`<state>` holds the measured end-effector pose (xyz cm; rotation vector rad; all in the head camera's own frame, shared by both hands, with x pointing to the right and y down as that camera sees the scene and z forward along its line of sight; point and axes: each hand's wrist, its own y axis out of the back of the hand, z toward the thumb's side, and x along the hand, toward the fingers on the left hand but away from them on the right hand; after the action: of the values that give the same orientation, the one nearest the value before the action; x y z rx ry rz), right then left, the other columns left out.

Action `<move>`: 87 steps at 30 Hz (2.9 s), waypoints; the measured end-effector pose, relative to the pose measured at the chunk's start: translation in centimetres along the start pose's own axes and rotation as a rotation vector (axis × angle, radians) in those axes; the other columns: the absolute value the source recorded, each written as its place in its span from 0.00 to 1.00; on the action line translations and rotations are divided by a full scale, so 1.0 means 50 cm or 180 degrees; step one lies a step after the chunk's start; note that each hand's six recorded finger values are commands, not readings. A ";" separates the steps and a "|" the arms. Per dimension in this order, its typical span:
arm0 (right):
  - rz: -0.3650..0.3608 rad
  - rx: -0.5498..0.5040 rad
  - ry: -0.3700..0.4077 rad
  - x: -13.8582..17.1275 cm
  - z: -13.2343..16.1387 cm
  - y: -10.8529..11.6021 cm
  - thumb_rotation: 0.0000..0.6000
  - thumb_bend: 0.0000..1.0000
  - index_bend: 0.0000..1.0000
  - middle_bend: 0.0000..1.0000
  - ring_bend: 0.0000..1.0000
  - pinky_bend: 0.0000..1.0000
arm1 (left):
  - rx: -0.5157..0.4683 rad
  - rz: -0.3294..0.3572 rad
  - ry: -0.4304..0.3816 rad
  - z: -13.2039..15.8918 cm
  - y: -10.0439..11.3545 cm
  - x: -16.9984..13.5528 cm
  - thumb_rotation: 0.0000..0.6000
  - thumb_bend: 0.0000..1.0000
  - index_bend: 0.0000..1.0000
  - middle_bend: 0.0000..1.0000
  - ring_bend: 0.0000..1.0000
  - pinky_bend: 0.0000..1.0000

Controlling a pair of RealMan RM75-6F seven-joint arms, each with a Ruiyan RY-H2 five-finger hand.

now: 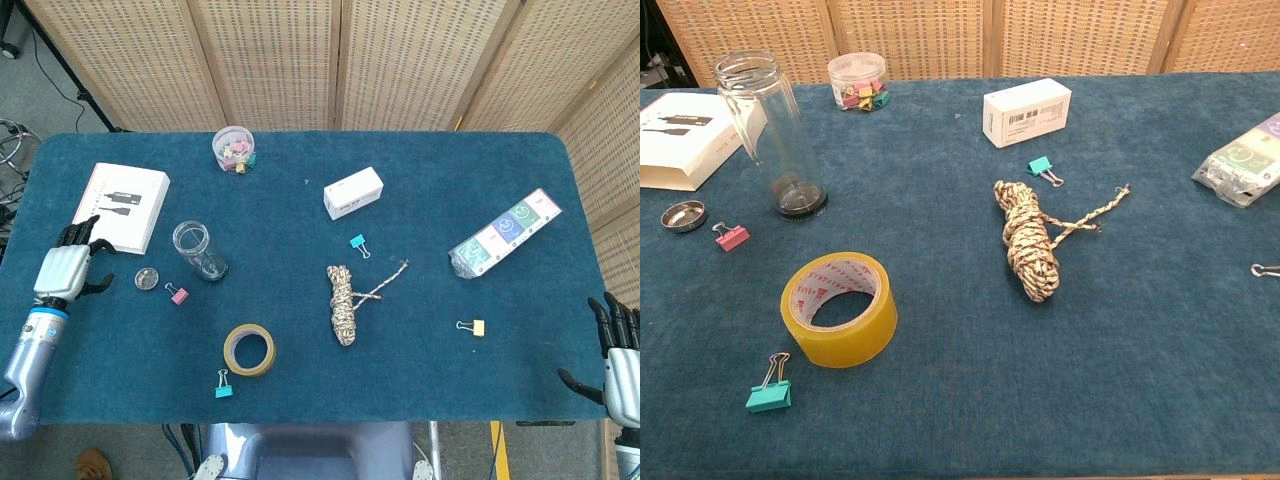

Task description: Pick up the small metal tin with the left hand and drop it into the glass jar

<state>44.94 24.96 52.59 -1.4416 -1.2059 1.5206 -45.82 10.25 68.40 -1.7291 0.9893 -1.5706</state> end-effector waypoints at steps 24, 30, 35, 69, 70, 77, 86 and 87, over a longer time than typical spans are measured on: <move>-0.0002 -0.0059 -0.0010 -0.002 -0.005 0.004 1.00 0.00 0.00 0.00 0.00 0.00 | 0.0203 -0.0200 -0.0083 0.058 -0.085 0.029 1.00 0.33 0.48 0.00 0.00 0.00; 0.0004 -0.0072 -0.0019 -0.003 -0.007 0.004 1.00 0.00 0.00 0.00 0.00 0.00 | 0.0221 -0.0222 -0.0053 0.063 -0.099 0.030 1.00 0.36 0.52 0.00 0.00 0.00; 0.0010 -0.0096 -0.0027 -0.004 -0.009 0.005 1.00 0.00 0.00 0.00 0.00 0.00 | 0.0249 -0.0218 -0.0044 0.063 -0.102 0.032 1.00 0.40 0.54 0.00 0.00 0.00; 0.0012 -0.0130 -0.0026 -0.003 -0.008 0.007 1.00 0.00 0.00 0.00 0.00 0.00 | 0.0220 -0.0058 -0.0209 0.081 -0.056 0.005 1.00 0.48 0.65 0.00 0.00 0.00; 0.0013 -0.0129 -0.0027 -0.003 -0.008 0.007 1.00 0.00 0.00 0.00 0.00 0.00 | 0.0213 -0.0034 -0.0237 0.082 -0.048 0.002 1.00 0.48 0.65 0.00 0.00 0.00; 0.0008 -0.0133 -0.0025 -0.002 -0.007 0.008 1.00 0.00 0.00 0.00 0.00 0.00 | 0.0059 0.0153 -0.0458 0.097 0.012 -0.031 1.00 0.48 0.65 0.00 0.00 0.00; 0.0013 -0.0138 -0.0030 -0.003 -0.007 0.008 1.00 0.00 0.00 0.00 0.00 0.00 | -0.0128 0.0435 -0.0774 0.134 0.114 -0.069 1.00 0.48 0.65 0.00 0.00 0.00; 0.0012 -0.0138 -0.0029 -0.003 -0.007 0.008 1.00 0.00 0.00 0.00 0.00 0.00 | -0.0149 0.0458 -0.0805 0.142 0.125 -0.070 1.00 0.48 0.65 0.00 0.00 0.00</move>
<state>45.36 24.76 52.26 -1.4672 -1.2492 1.5136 -39.69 9.39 60.41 -1.7929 1.0041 -1.2134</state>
